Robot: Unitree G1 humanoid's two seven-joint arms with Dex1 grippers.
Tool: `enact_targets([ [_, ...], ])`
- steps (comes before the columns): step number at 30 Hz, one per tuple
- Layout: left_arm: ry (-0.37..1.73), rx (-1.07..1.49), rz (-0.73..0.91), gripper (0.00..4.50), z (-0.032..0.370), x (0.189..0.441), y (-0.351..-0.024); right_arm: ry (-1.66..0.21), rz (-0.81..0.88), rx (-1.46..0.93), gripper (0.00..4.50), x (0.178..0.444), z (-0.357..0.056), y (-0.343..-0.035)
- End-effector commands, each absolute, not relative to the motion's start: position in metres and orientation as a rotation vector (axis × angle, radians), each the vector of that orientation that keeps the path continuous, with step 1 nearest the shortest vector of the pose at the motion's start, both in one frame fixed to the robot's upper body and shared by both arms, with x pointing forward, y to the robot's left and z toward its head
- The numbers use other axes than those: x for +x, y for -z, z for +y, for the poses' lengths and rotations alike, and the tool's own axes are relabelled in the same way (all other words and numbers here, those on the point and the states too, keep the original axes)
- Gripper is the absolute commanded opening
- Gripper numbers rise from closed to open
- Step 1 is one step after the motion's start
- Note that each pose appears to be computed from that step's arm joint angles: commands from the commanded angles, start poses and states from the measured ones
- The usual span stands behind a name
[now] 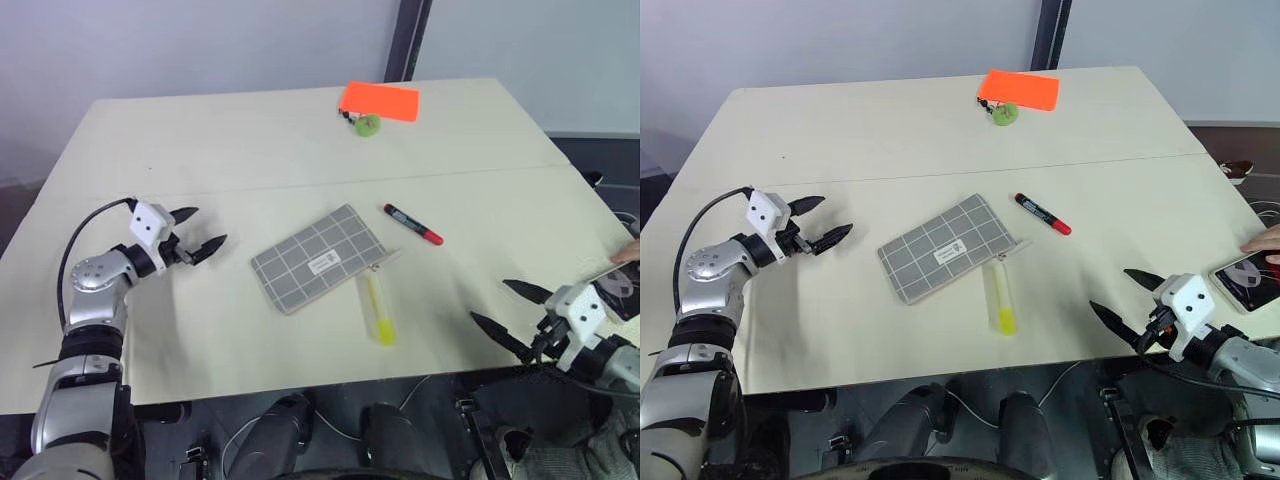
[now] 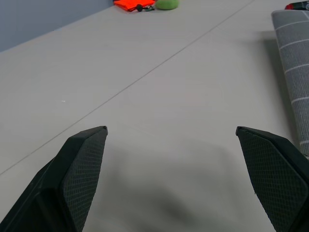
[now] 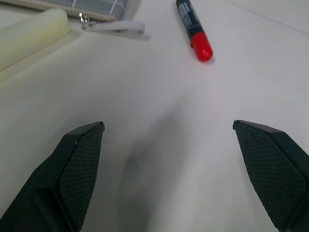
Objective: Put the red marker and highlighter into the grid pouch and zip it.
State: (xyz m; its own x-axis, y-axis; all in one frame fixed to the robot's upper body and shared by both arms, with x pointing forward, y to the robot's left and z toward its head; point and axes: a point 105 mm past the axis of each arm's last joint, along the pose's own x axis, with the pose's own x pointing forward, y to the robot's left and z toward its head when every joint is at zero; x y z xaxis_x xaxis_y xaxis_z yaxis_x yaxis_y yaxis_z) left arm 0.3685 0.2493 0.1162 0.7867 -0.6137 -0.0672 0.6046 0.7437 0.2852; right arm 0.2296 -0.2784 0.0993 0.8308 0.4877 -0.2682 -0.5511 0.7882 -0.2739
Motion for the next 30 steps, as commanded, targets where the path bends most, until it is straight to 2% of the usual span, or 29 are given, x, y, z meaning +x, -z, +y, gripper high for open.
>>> enact_targets([
  [1,0.679,0.313,-0.056,4.5,0.249,0.369,-0.125,-0.554,0.13,-0.377,4.44,0.23,-0.277,-0.113],
  [12,0.65,0.32,-0.049,4.5,0.258,0.366,-0.123,-0.559,0.137,-0.384,4.44,0.233,-0.277,-0.112],
  [19,0.656,0.299,-0.086,4.5,0.27,0.35,-0.122,-0.575,0.141,-0.381,4.44,0.235,-0.277,-0.112],
  [24,0.619,0.31,-0.071,4.5,0.278,0.349,-0.119,-0.577,0.141,-0.383,4.44,0.236,-0.277,-0.112],
  [30,0.704,0.357,-0.117,4.5,0.27,0.334,-0.121,-0.583,0.139,-0.388,4.44,0.239,-0.277,-0.112],
])
